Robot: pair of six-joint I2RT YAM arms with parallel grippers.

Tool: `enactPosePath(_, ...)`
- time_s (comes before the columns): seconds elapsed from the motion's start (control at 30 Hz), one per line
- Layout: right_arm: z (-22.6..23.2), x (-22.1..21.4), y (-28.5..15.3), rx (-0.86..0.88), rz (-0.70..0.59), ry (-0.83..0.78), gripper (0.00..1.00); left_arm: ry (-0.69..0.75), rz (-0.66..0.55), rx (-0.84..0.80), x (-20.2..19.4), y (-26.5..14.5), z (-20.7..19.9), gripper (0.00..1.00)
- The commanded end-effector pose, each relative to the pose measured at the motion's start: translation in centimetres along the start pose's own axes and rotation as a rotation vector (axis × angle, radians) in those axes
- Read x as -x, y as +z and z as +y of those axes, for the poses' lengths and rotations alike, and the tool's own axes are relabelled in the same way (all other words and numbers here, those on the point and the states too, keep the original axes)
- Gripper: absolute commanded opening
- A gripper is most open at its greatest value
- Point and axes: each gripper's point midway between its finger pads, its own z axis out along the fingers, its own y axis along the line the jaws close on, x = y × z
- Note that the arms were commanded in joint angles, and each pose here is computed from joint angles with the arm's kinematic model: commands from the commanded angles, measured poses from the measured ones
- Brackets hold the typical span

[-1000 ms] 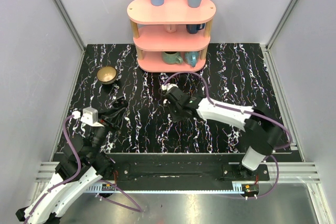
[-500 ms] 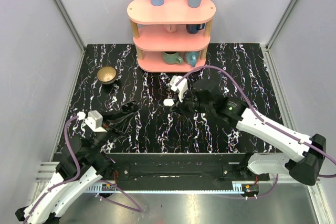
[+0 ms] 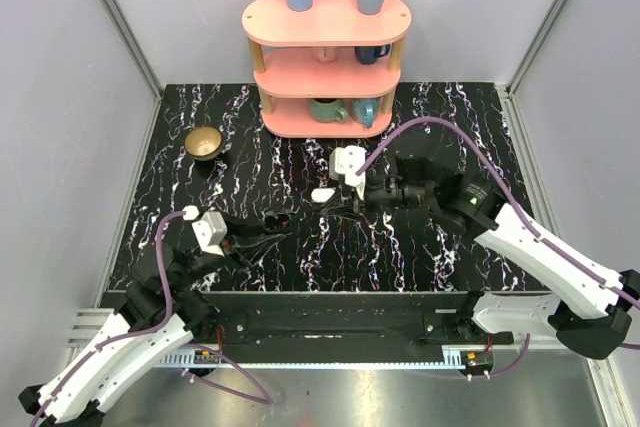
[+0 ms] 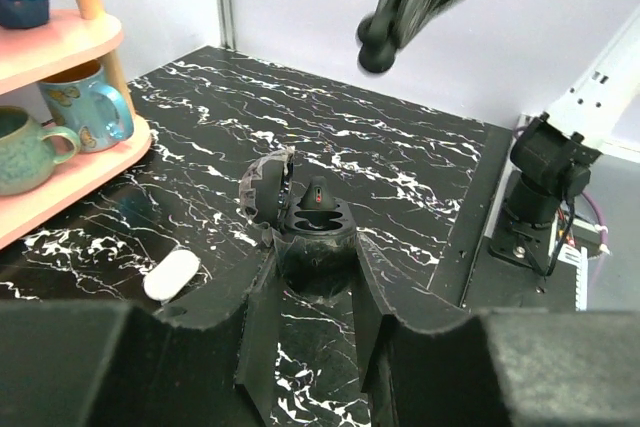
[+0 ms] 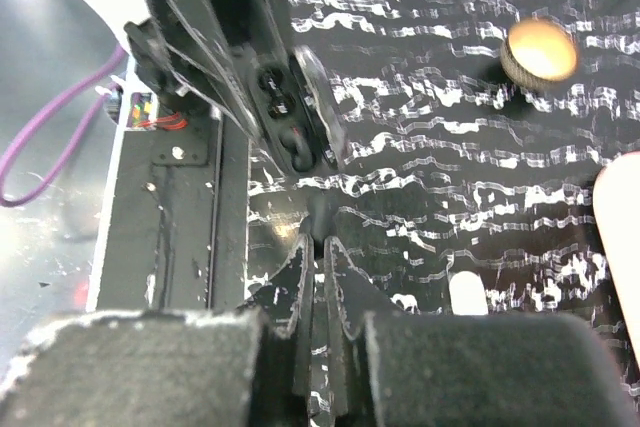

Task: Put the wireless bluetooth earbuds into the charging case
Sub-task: Insert the left earbud into the left side groove of the charging case.

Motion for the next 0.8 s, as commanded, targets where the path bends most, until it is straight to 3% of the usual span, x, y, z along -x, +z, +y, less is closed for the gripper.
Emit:
enactPosePath(0.0, 2.4, 2.9, -1.7, 0.134, -0.060, -0.069, 0.00, 0.049, -0.088, -0.110, 3.4, 0.2, -2.0, 0.00)
enactPosePath(0.37, 4.7, 3.9, -1.6, 0.312, -0.052, -0.049, 0.00, 0.054, -0.062, -0.262, 3.0, 0.7, -4.3, 0.00)
enactPosePath(0.77, 4.5, 3.6, 0.3, 0.347, -0.007, -0.030, 0.00, 0.041, -0.035, -0.343, 2.4, 1.0, -5.4, 0.00)
